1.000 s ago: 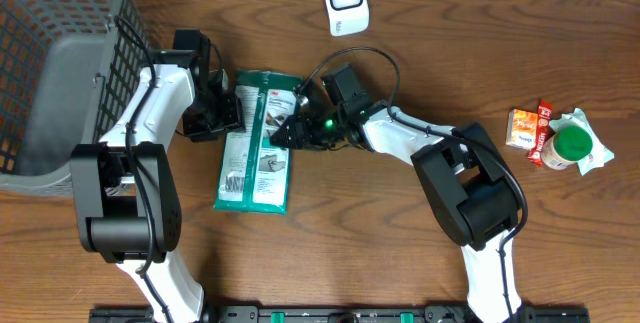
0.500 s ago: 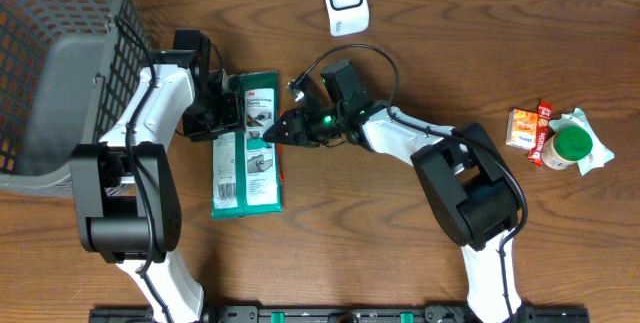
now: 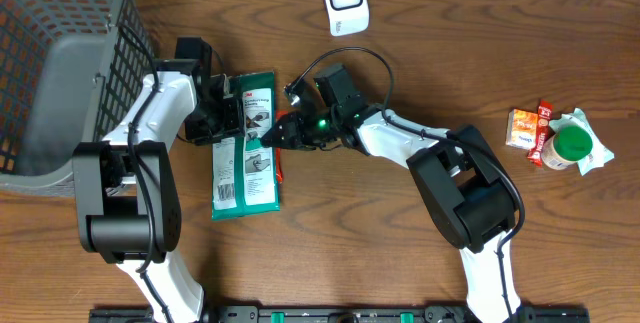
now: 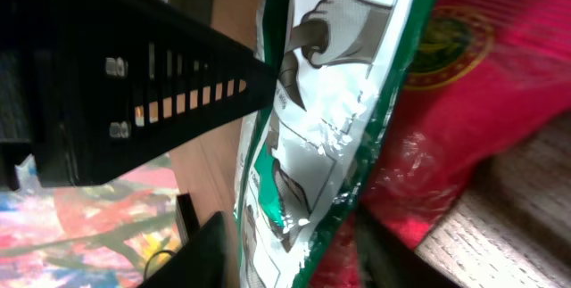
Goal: Scan the item barcode
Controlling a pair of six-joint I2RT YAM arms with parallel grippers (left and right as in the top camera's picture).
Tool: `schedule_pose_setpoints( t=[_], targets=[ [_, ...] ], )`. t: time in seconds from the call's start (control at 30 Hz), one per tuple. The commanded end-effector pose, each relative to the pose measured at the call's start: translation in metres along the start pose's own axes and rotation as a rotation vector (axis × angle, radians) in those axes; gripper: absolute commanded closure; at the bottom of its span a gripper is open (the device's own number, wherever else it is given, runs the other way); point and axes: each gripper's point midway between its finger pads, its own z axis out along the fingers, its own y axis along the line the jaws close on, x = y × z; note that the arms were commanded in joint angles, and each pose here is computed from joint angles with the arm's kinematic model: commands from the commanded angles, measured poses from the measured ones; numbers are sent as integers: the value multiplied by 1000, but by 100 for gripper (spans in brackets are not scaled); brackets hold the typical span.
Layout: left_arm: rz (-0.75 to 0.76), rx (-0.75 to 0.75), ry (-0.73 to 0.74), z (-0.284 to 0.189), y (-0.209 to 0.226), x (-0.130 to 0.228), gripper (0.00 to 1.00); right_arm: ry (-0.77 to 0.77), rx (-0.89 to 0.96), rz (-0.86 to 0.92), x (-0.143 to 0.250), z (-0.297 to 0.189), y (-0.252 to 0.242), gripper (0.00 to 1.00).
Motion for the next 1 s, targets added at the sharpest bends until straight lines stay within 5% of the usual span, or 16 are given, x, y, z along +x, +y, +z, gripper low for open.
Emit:
schedule_pose_setpoints(
  t=[0.0,0.47,0.83,0.97],
  targets=[
    [-3,-12,33,9,5,10,49,14,5,3,5,5,-3,70],
    [-9,-11,30,9,5,9,48,4,-23,-34,5,16,11,74],
    [-9,-11,30,9,5,9,49,-65,82,-18,-3,21,-3,68],
    [-13,-12,37,9,5,11,53,-64,92,-34,0,26,-1,80]
  ],
)
